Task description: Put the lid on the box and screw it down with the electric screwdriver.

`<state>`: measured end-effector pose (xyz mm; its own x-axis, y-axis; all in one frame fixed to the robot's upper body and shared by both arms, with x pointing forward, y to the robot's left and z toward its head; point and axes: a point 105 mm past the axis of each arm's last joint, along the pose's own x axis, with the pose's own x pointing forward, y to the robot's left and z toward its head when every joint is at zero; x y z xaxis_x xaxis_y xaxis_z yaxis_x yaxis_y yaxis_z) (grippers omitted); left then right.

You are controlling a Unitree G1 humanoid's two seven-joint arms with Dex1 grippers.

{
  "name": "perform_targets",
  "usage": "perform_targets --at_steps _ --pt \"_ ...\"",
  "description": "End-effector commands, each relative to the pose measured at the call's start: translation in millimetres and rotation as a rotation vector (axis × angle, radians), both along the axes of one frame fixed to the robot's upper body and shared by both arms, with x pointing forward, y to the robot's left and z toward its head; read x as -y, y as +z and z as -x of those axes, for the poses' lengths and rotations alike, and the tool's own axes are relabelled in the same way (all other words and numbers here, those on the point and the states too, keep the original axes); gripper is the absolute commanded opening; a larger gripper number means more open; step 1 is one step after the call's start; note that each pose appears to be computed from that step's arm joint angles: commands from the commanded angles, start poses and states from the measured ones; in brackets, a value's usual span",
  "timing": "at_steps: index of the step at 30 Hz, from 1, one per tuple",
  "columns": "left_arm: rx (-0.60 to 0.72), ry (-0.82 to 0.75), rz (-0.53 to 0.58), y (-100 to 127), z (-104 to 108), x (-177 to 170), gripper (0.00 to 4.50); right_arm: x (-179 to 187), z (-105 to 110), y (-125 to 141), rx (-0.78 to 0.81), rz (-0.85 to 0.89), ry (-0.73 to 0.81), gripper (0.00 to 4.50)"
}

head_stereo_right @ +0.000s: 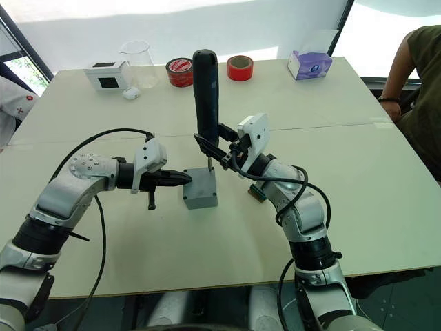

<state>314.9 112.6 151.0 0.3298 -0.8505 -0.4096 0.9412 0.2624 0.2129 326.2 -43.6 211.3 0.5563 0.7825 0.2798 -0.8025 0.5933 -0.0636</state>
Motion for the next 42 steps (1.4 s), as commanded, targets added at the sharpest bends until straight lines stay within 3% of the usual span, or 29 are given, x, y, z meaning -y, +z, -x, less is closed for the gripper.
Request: perform_targets --at_steps 1,15,26,42 --pt "-0.006 0.011 -0.017 -3 0 -3 0.0 -1 2 12 0.069 -0.019 -0.003 1.8" --pt "-0.019 -0.003 -0.018 -7 -1 3 0.0 1 -4 -8 0.033 0.056 -0.013 1.8" --pt "-0.037 -0.005 -0.036 -16 -2 2 0.0 -1 -16 -65 -0.187 0.177 -0.087 1.8" --pt "-0.066 0.006 -0.031 -28 -1 6 0.0 1 -4 -97 -0.223 0.219 -0.053 1.8"
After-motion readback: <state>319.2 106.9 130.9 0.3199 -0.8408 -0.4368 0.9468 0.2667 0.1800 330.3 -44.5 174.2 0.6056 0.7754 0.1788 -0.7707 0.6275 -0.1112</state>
